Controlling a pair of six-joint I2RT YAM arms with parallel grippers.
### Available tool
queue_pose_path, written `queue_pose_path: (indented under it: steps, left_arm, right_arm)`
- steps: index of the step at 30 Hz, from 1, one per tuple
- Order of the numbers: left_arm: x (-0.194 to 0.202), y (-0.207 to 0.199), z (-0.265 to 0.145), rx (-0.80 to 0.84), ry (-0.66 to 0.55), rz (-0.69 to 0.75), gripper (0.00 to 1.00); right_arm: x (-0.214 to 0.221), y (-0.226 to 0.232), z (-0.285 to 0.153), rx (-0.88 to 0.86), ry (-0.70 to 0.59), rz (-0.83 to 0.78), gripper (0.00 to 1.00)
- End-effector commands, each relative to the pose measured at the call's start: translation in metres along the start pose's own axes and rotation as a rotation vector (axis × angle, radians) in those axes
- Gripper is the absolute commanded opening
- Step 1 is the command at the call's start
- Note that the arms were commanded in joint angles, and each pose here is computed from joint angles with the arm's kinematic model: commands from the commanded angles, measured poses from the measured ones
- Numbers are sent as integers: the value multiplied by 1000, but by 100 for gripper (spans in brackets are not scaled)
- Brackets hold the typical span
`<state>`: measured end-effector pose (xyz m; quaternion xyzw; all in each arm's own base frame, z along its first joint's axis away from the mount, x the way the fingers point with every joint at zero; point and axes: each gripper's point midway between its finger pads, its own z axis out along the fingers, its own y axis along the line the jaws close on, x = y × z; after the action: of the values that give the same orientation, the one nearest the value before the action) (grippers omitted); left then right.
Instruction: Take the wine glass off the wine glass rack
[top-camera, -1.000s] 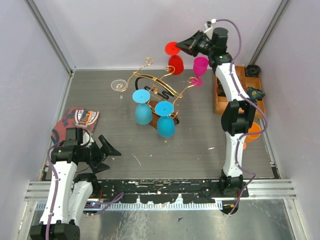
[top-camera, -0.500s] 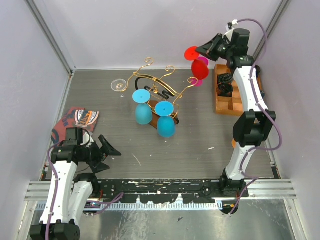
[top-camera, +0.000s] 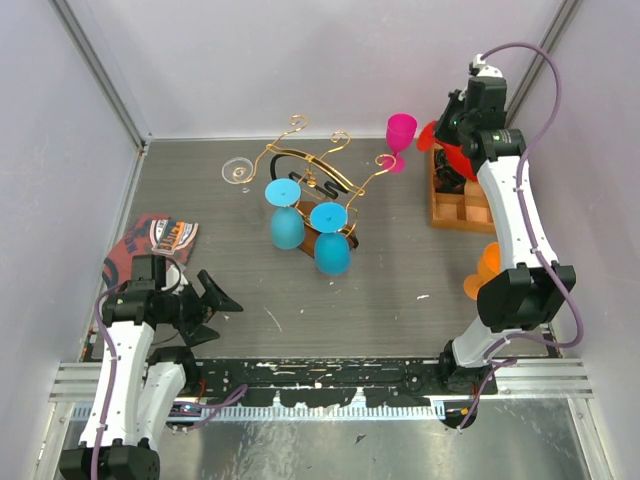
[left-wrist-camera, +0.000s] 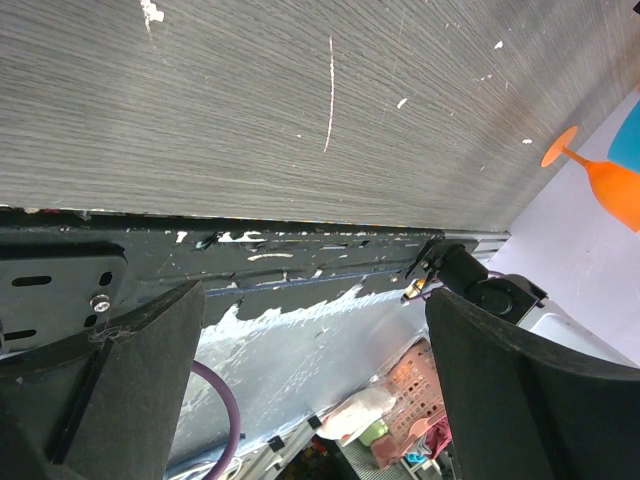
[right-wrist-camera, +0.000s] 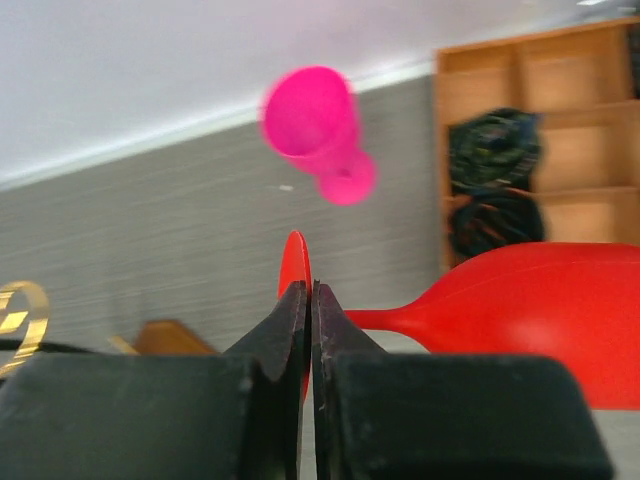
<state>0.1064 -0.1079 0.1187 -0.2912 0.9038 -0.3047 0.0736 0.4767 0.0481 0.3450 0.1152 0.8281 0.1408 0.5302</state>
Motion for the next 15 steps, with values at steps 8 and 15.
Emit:
queue_pose_path:
  steps: [8, 15]
  left_arm:
    - [6, 3, 7, 13, 37, -12, 98]
    - [3, 2, 8, 25, 20, -12, 98]
  right_arm:
    - [-9, -87, 0, 549, -77, -350, 1]
    - [-38, -109, 33, 661, -276, -633, 1]
